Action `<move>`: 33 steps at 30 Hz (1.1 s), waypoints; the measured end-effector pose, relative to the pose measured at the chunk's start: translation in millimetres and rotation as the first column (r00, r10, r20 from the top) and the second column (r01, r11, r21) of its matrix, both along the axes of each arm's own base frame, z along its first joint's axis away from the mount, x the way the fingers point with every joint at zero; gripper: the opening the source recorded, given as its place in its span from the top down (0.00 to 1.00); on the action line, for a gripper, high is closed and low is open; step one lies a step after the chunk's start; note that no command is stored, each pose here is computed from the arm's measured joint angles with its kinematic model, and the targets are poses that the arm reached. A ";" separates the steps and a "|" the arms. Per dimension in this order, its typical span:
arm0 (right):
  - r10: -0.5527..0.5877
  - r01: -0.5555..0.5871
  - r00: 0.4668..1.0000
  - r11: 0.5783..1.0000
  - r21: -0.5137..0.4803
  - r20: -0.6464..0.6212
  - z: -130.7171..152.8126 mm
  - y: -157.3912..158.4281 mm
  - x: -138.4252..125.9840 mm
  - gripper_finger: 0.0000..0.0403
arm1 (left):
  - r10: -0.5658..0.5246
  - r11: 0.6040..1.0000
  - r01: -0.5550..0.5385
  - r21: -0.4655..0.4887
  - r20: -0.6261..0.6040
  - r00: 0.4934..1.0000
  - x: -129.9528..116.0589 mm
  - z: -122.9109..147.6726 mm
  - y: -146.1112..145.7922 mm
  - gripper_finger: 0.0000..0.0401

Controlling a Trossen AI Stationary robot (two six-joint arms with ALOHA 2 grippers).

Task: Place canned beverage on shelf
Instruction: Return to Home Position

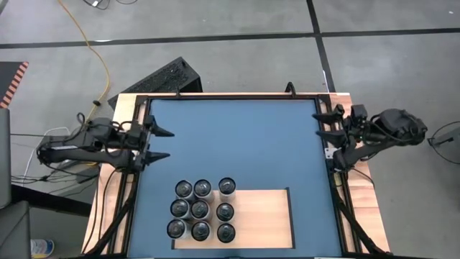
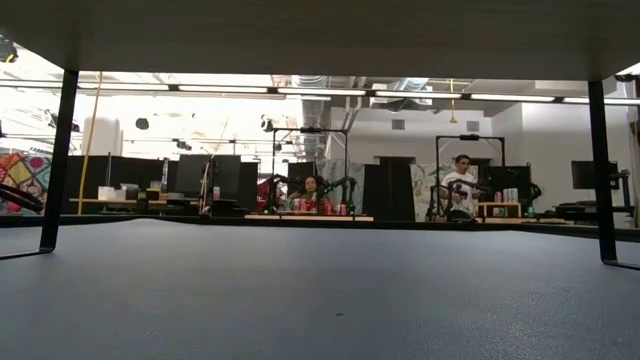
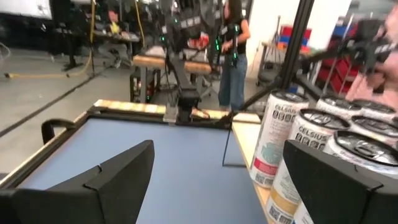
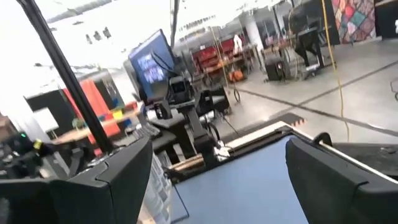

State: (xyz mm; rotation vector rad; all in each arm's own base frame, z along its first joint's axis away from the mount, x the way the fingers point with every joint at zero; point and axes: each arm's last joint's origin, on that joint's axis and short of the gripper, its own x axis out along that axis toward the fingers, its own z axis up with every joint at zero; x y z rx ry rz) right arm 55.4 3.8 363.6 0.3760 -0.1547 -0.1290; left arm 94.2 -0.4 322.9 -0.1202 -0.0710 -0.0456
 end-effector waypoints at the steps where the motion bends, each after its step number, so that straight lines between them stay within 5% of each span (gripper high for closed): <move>1: -0.002 0.002 1.000 1.000 0.004 0.015 -5.5 -0.9 -2.6 0.15 | 0.005 1.000 -0.005 -0.006 0.013 1.000 -3.7 -2.0 0.1 0.14; 14: -0.024 0.023 0.999 0.999 0.026 0.039 -79.1 -4.8 -12.7 0.15 | 0.086 0.989 -0.071 -0.132 0.114 0.990 -35.3 -58.3 2.3 0.14; 22: -0.061 0.062 0.998 0.998 0.022 -0.003 -101.1 -2.1 0.7 0.15 | 0.073 0.977 -0.060 -0.204 0.056 0.996 -13.6 -96.6 2.4 0.14; 29: -0.068 0.068 0.996 0.998 -0.001 -0.066 -132.4 2.2 16.4 0.15 | 0.049 0.975 -0.018 -0.222 0.135 0.990 0.8 -135.8 2.0 0.14; 33: -0.069 0.069 0.995 0.998 -0.006 -0.078 -154.9 5.0 26.3 0.15 | 0.043 0.972 -0.019 -0.233 0.096 0.994 1.5 -139.3 1.8 0.14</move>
